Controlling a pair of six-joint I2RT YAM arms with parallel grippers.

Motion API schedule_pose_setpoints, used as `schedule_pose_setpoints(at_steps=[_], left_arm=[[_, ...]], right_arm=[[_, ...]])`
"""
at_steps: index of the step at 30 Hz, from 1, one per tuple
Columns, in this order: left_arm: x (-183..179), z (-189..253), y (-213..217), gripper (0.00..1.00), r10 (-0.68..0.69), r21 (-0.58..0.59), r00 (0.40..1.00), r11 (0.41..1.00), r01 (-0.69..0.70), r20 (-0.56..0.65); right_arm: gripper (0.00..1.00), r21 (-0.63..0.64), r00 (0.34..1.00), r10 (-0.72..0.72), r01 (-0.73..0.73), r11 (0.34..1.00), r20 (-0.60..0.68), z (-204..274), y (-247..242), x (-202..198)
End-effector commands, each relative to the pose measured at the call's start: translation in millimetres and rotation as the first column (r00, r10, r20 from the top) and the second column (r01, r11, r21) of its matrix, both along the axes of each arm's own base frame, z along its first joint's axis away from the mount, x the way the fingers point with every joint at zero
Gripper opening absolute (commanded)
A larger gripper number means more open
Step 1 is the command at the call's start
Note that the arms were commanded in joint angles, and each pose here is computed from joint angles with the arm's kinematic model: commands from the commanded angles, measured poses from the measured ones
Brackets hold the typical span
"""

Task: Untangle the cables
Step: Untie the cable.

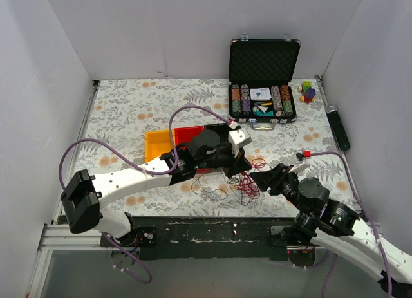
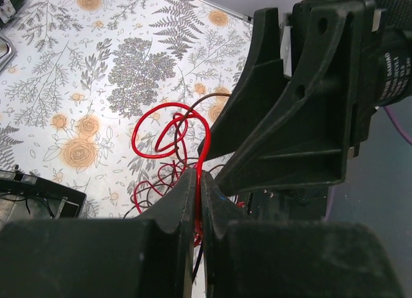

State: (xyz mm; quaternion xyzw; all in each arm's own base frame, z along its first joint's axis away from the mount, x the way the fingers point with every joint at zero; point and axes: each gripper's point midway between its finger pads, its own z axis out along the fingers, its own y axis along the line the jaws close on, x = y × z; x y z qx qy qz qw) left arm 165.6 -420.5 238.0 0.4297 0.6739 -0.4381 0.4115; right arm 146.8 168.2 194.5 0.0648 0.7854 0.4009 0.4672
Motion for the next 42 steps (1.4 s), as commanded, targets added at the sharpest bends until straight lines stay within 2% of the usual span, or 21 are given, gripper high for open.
schedule_pose_setpoints(at_steps=[1,7,16,21,24,26,31,33,39,42], left_arm=[[-2.1,29.4,-5.7,0.0,-0.008,-0.081,1.0,0.997,0.009,0.012],[-3.8,34.8,-8.8,0.0,-0.015,-0.099,1.0,0.995,0.014,-0.007],[-5.5,41.3,-7.6,0.0,-0.007,-0.118,0.999,0.993,0.002,-0.04],[-3.0,56.7,-14.1,0.0,-0.002,-0.16,0.999,0.987,-0.006,-0.05],[-4.9,70.8,-20.0,0.0,-0.022,-0.191,0.998,0.981,0.009,-0.067],[-8.0,82.0,-23.3,0.0,-0.041,-0.214,0.995,0.977,0.021,-0.087],[-19.8,108.9,-27.4,0.0,-0.109,-0.261,0.987,0.962,0.076,-0.115],[-23.5,123.7,-27.4,0.0,-0.133,-0.281,0.986,0.954,0.099,-0.103],[-36.2,177.5,-24.8,0.0,-0.205,-0.35,0.978,0.92,0.178,-0.04],[-38.0,213.3,-22.0,0.0,-0.211,-0.392,0.976,0.895,0.212,0.046]], right_arm=[[0.59,0.111,0.992,0.068,-0.08,0.991,0.105,31.8,21.6,0.7],[0.59,0.007,0.989,0.123,-0.124,0.992,0.078,8.0,39.3,6.0],[0.49,0.019,0.986,0.106,-0.109,0.994,0.13,12.8,46.4,15.9],[0.48,0.019,0.988,0.124,-0.127,0.992,0.095,-12.5,53.1,15.0],[0.42,0.007,0.991,0.106,-0.107,0.994,0.076,-23.5,51.9,16.6],[0.35,-0.015,0.995,0.082,-0.081,0.997,0.065,-29.3,48.1,19.2],[0.13,-0.072,1.0,-0.004,0.005,0.997,0.02,-46.3,29.4,23.8],[0.02,-0.085,1.0,-0.022,0.022,0.996,0.003,-52.4,24.6,23.3],[0.01,-0.135,0.993,-0.084,0.072,0.988,-0.087,-79.9,9.3,19.0],[0.01,-0.174,0.978,-0.14,0.113,0.978,-0.155,-97.1,-3.5,14.2]])
